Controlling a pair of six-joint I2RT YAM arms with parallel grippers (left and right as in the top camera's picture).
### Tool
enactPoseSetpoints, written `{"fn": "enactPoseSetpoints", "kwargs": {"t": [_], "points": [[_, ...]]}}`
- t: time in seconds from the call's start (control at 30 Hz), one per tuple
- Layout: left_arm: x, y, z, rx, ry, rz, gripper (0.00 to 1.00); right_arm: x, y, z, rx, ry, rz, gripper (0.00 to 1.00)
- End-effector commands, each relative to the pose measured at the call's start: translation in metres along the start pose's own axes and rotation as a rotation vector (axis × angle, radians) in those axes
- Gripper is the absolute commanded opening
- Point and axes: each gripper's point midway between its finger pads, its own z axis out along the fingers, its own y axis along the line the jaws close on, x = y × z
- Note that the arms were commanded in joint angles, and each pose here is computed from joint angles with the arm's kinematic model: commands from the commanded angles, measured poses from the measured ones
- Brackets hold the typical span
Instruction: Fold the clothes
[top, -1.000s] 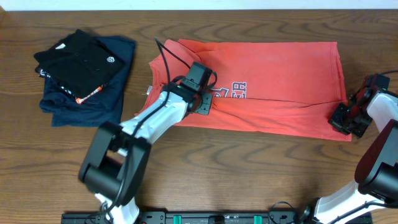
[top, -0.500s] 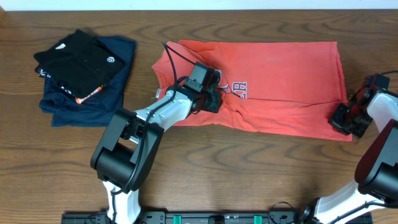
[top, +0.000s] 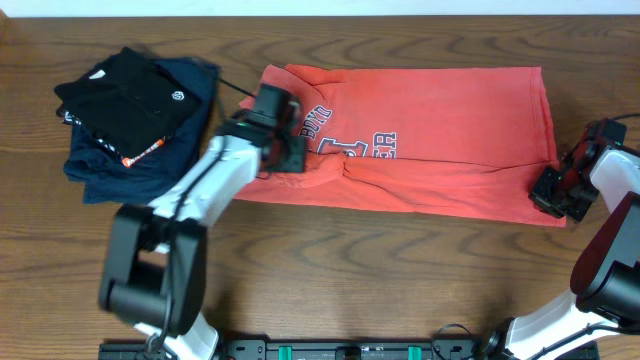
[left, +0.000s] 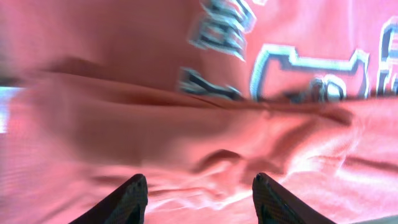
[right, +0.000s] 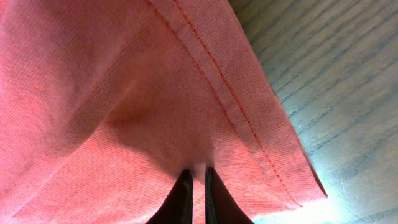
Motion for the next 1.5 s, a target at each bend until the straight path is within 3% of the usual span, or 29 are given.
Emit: {"fn": "enactPoseSetpoints", "kwargs": {"t": [0.0, 0.23, 0.5, 0.67, 0.93, 1.03, 1.17, 1.47], "points": [[-0.004, 0.022, -0.006, -0.047, -0.013, -0.034, 0.57, 0.0, -0.002, -0.004, 0.003, -0.011, -0.001, 0.08], [0.012, 0.057, 0.022, -0.089, 0.078, -0.112, 0.56, -0.009, 0.0, -0.004, -0.005, -0.048, -0.001, 0.06], [0.073, 0.077, 0.05, -0.142, 0.336, -0.165, 0.57, -0.001, -0.004, -0.002, 0.014, -0.018, -0.039, 0.06], [0.104, 0.077, 0.039, -0.162, 0.47, -0.209, 0.56, 0.014, -0.032, 0.001, 0.155, 0.025, -0.029, 0.06], [0.151, 0.076, 0.006, -0.224, 0.694, -0.287, 0.56, 0.032, -0.063, 0.008, 0.199, 0.079, 0.083, 0.02], [0.157, 0.076, 0.001, -0.231, 0.725, -0.291, 0.57, 0.033, -0.055, 0.008, 0.13, 0.09, 0.101, 0.01], [0.156, 0.076, 0.001, -0.23, 0.724, -0.291, 0.57, 0.028, -0.018, -0.005, -0.094, 0.075, -0.002, 0.03], [0.153, 0.076, 0.004, -0.226, 0.707, -0.289, 0.57, -0.023, 0.003, -0.063, -0.206, -0.226, -0.062, 0.06]]}}
